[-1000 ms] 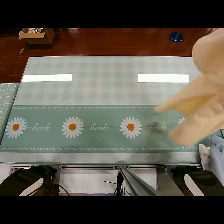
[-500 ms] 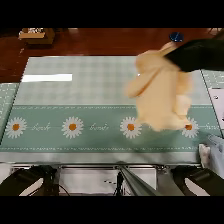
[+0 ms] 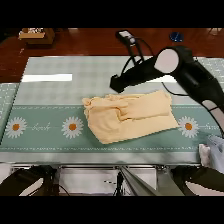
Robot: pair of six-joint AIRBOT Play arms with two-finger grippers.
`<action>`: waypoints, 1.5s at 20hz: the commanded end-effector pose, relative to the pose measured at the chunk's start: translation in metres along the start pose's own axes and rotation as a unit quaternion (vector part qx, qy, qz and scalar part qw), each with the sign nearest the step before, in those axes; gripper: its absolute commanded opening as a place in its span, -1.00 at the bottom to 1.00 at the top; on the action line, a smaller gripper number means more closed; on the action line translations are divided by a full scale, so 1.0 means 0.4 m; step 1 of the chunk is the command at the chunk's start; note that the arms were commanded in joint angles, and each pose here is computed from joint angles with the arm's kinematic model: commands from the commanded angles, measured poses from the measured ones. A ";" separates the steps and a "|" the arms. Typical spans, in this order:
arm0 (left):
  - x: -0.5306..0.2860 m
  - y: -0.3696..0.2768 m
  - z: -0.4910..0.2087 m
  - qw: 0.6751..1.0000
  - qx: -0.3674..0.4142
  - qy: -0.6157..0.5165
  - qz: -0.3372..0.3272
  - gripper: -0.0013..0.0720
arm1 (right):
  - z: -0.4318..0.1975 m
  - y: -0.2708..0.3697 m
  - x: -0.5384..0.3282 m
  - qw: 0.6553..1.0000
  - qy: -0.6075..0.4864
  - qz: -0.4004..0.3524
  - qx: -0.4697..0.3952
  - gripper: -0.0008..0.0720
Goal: Fold the shirts.
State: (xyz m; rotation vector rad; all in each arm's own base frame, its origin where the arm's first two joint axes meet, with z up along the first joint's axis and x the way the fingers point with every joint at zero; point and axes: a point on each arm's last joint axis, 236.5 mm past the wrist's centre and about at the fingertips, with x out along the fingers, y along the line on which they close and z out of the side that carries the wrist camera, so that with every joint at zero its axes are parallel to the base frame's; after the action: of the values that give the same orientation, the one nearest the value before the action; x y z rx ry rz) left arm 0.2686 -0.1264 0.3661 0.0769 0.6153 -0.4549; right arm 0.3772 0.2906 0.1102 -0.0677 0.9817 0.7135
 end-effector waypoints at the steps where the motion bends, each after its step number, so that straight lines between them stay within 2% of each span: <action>1: 0.096 0.011 -0.095 0.997 -0.003 0.077 -0.002 0.70 | -0.040 -0.222 -0.133 0.993 0.023 -0.112 -0.001 0.56; 3: 0.191 0.022 -0.209 0.988 -0.003 0.153 -0.005 0.70 | -0.097 -0.417 -0.298 0.972 0.043 -0.232 0.016 0.56; 5: 0.288 0.028 -0.341 0.975 -0.016 0.223 -0.010 0.70 | -0.148 -0.555 -0.432 0.954 0.019 -0.284 0.098 0.52; 9: 0.443 0.041 -0.600 0.951 -0.029 0.308 -0.020 0.67 | -0.279 -0.699 -0.514 0.929 -0.027 -0.253 0.270 0.52; 10: 0.474 0.049 -0.647 0.949 -0.047 0.311 -0.021 0.56 | -0.310 -0.715 -0.511 0.923 -0.037 -0.233 0.303 0.52; 12: 0.517 0.036 -0.711 0.944 -0.101 0.310 -0.047 0.55 | -0.363 -0.730 -0.487 0.916 -0.041 -0.203 0.342 0.52; 15: 0.558 0.006 -0.776 0.925 -0.173 0.318 -0.111 0.56 | -0.430 -0.730 -0.430 0.916 -0.017 -0.187 0.356 0.52; 18: 0.605 0.016 -0.805 0.903 -0.245 0.321 -0.148 0.56 | -0.460 -0.718 -0.384 0.918 -0.008 -0.167 0.360 0.52; 22: 0.679 0.018 -0.843 0.876 -0.304 0.329 -0.177 0.56 | -0.469 -0.720 -0.374 0.918 -0.006 -0.167 0.359 0.52; 25: 0.735 -0.034 -0.823 0.853 -0.349 0.305 -0.238 0.56 | -0.471 -0.717 -0.373 0.918 -0.004 -0.165 0.360 0.52; 29: 0.798 -0.054 -0.847 0.819 -0.415 0.304 -0.253 0.54 | -0.476 -0.708 -0.371 0.919 0.003 -0.159 0.361 0.52; 30: 0.807 -0.057 -0.856 0.813 -0.424 0.309 -0.254 0.45 | -0.478 -0.706 -0.371 0.919 0.005 -0.158 0.362 0.52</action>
State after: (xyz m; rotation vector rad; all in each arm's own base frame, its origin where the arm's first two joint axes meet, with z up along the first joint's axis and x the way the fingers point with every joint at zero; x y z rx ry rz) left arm 0.2974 -0.1917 -0.0873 -0.7331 1.4600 -0.6391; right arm 0.3511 -0.0764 0.0448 0.4069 1.1464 0.0156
